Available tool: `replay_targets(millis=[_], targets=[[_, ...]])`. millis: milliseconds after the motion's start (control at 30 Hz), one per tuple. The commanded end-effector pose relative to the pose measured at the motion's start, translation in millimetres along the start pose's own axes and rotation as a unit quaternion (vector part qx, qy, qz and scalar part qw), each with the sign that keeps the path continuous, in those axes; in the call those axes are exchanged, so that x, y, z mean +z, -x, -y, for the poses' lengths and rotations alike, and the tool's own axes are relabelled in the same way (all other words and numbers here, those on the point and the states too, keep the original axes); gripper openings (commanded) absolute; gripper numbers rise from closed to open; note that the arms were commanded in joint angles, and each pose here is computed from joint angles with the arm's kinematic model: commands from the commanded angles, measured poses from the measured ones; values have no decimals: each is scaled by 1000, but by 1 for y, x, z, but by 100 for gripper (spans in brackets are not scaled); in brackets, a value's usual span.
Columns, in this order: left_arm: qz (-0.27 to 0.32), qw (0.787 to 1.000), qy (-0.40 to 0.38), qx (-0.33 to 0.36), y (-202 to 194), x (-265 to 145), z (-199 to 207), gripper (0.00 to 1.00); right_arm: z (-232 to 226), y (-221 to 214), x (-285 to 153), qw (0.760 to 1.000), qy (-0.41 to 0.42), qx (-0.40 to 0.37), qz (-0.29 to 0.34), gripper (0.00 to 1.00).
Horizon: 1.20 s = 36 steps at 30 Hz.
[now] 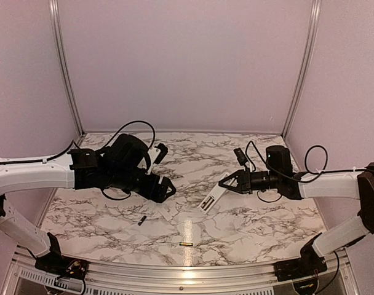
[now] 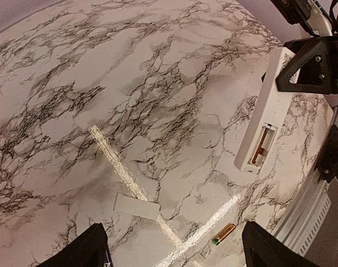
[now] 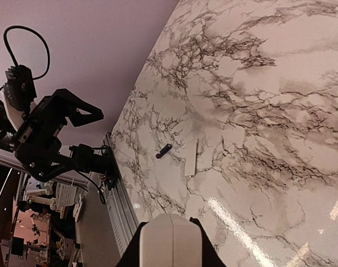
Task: Load the batteries into the remote control
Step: Pass from the right arm to the left
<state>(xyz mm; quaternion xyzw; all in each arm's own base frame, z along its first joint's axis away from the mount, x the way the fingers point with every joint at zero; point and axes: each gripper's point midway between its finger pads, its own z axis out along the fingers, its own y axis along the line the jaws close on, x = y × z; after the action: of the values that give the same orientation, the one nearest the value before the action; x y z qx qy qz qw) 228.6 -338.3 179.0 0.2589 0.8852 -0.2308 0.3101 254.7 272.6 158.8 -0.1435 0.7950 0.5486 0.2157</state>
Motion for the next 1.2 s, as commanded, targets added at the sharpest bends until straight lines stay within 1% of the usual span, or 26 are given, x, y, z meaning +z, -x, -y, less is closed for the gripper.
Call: replay_targets(millis=[0,167,300,567,667,767,833,933,1033,1167], targets=[[52,998,-33,2,14,14,33,87,-20,17,18,1000,13,-10,15,0],[16,999,-9,47,2,46,59,84,-33,15,33,1000,21,-15,4,0],[7,998,-19,55,-8,61,77,79,-41,17,40,999,24,-22,2,0],[-3,998,-22,55,-16,76,85,67,-43,14,48,999,22,-22,-7,0],[-3,998,2,70,-16,82,82,60,-46,13,51,999,25,-23,-11,0],[0,996,31,81,-16,85,78,58,-48,11,54,999,28,-25,-18,0],[2,996,34,83,-15,87,78,55,-49,10,56,999,31,-24,-22,0],[4,996,40,81,-14,88,77,48,-50,9,56,999,33,-23,-23,1],[13,997,37,68,-9,87,79,40,-52,11,55,999,37,-23,-20,11],[38,999,32,21,-2,85,80,35,-58,15,54,998,50,-26,-9,35]])
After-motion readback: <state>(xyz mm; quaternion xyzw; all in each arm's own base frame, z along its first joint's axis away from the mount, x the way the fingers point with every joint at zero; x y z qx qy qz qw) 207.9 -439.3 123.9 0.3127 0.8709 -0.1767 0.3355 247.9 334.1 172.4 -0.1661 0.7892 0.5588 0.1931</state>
